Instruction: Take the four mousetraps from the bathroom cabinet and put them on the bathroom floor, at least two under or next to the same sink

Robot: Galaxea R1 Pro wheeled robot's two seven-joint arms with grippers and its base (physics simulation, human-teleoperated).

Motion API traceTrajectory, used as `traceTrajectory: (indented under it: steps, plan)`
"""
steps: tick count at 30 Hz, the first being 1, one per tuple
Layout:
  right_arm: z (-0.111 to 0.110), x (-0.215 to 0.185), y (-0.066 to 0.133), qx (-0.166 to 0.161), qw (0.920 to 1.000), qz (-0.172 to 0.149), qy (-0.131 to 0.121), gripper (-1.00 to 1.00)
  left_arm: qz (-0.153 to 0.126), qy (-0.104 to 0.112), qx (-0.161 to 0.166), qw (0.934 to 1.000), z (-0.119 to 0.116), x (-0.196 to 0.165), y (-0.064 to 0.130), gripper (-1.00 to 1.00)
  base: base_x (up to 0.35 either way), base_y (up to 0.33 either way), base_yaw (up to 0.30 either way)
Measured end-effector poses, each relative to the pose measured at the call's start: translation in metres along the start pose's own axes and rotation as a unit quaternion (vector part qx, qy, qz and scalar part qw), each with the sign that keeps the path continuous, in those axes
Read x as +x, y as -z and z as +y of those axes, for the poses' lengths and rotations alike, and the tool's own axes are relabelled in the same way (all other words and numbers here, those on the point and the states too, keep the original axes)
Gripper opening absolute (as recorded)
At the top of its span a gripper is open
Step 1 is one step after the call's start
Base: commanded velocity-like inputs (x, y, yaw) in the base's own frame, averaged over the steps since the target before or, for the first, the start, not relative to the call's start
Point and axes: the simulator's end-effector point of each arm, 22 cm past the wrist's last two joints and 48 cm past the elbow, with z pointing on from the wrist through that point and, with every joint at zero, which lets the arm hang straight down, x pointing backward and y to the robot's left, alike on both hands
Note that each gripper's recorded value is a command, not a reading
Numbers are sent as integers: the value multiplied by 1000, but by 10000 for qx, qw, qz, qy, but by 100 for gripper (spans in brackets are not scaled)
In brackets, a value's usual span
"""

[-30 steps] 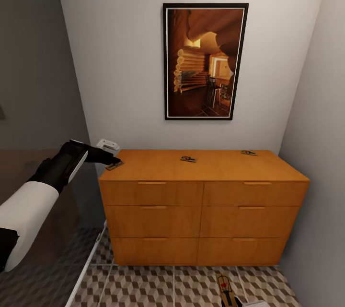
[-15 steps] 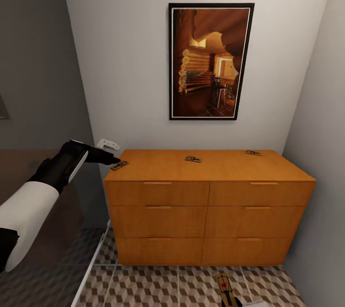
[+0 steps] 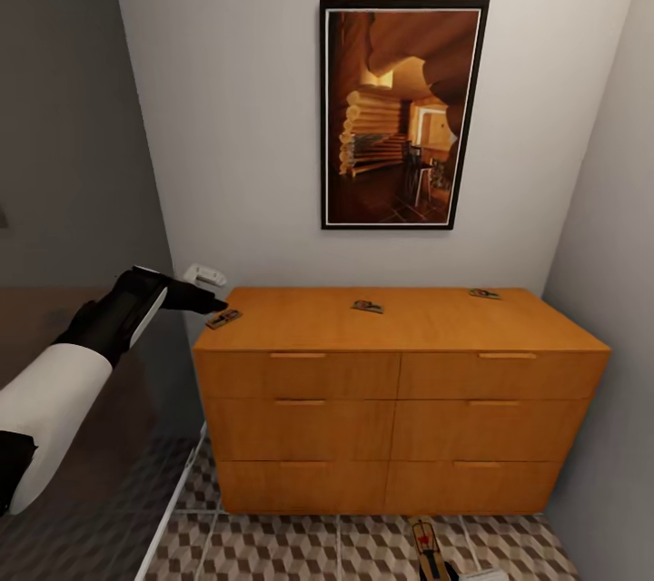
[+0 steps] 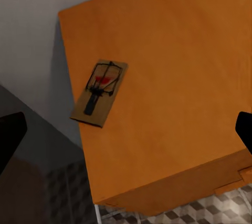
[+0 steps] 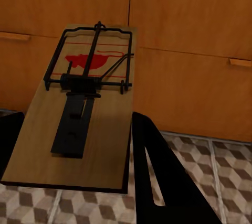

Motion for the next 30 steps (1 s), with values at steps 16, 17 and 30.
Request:
traceTrajectory:
  steps: [16, 17, 30]
  plan:
    - [0, 0, 0, 0, 10000, 2, -1, -100, 15, -16, 191, 9998, -3, 15, -11, 100, 16, 0, 0]
    - [0, 0, 0, 0, 10000, 2, -1, -100, 15, -17, 206, 9998, -4, 14, -10, 100, 0, 0, 0]
    - [0, 0, 0, 0, 10000, 2, -1, -100, -13, -35, 269, 9996, -6, 13, -10, 100, 0, 0, 0]
